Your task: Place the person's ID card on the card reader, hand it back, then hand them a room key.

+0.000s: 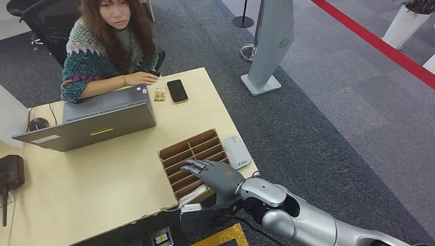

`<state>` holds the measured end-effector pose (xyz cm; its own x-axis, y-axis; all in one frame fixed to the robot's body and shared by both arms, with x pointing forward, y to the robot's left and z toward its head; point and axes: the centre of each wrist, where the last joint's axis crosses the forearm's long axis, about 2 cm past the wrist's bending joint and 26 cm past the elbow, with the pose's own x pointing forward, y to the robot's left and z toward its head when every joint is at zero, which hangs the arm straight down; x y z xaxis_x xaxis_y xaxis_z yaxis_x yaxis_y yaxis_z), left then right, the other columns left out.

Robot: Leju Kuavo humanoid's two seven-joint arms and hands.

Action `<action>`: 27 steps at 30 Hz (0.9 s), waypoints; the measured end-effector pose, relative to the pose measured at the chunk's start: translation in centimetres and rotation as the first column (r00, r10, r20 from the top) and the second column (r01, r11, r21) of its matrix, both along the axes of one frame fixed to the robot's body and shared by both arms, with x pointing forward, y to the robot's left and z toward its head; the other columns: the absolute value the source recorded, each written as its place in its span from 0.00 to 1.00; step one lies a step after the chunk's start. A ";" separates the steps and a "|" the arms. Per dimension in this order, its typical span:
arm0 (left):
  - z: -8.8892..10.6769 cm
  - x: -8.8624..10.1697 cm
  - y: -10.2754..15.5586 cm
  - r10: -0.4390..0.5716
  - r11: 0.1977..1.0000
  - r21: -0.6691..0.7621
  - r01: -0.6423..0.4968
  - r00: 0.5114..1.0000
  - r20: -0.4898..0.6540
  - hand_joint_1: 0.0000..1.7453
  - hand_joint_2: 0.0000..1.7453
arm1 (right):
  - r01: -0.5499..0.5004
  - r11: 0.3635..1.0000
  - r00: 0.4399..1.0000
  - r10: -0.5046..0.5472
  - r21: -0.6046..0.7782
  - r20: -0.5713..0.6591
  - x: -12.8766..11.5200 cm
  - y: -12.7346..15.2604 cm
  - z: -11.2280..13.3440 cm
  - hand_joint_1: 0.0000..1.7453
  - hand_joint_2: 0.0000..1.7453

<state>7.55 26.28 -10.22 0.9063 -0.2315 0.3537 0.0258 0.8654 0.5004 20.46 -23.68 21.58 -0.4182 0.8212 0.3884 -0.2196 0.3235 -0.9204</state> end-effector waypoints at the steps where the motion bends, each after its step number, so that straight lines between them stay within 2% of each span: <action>1: 0.0 0.0 -0.1 0.001 1.000 -0.002 -0.001 1.000 0.002 0.00 0.00 | -0.001 1.000 1.000 0.001 -0.009 0.002 0.0 0.0 0.0 0.00 1.00; 12: 0.1 0.1 -0.6 0.015 1.000 -0.015 -0.015 1.000 0.007 0.00 0.00 | 0.024 0.995 0.999 -0.020 -0.101 0.033 -0.4 0.0 -0.5 0.00 1.00; 17: 0.1 0.3 -0.6 0.017 1.000 -0.015 -0.017 1.000 0.018 0.00 0.00 | 0.073 0.982 0.994 -0.056 -0.175 0.099 -0.5 -0.1 -1.1 0.00 1.00; 27: 0.1 0.4 -0.6 -0.002 1.000 -0.010 0.002 0.999 0.034 0.00 0.00 | 0.158 0.959 0.971 -0.108 -0.235 0.213 -0.3 -0.5 -3.1 0.00 1.00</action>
<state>7.97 25.70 -10.10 0.8934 -0.2292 0.3864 0.0107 0.8706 0.4918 20.16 -24.22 18.43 -0.3454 0.9344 0.0867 0.0025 0.0933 -0.9956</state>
